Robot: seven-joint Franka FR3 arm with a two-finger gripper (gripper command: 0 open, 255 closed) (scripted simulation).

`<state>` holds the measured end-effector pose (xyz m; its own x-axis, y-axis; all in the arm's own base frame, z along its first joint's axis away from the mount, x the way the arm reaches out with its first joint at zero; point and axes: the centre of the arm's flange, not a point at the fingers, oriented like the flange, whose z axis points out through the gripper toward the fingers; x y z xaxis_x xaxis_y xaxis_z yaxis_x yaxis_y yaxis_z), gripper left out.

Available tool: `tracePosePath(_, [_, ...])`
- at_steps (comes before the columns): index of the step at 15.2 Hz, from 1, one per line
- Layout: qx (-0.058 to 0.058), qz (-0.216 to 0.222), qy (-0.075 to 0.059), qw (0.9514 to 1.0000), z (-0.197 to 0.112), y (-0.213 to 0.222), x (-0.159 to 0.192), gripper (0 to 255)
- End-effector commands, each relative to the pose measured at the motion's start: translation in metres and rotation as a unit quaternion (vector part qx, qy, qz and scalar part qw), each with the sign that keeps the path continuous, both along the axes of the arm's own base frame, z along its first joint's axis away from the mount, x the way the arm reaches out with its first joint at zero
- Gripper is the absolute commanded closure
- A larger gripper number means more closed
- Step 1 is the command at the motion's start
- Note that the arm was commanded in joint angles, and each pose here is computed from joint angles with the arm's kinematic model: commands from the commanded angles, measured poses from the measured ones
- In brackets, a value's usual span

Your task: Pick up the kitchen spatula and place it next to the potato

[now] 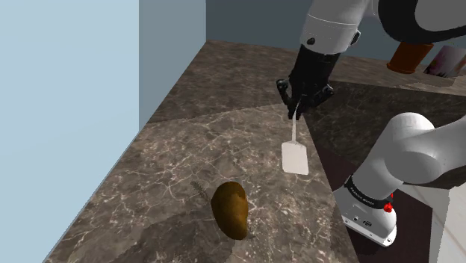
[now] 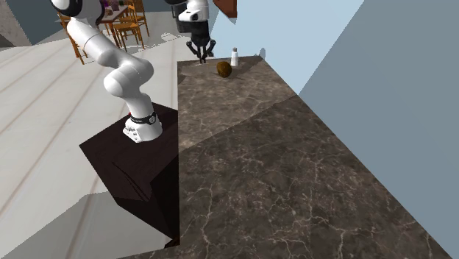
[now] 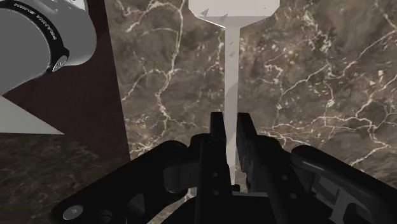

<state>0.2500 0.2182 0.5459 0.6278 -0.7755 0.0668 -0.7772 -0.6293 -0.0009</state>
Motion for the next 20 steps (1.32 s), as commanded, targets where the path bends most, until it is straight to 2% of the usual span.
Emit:
tracePosePath(1, [0.000, -0.001, 0.000, 1.0000, -0.003, 0.012, -0.026, 255])
tracePosePath(17, [0.000, -0.001, 0.000, 1.0000, -0.002, 0.104, -0.217, 255])
tracePosePath(20, [0.000, -0.001, 0.000, 1.0000, -0.013, 0.107, -0.223, 255])
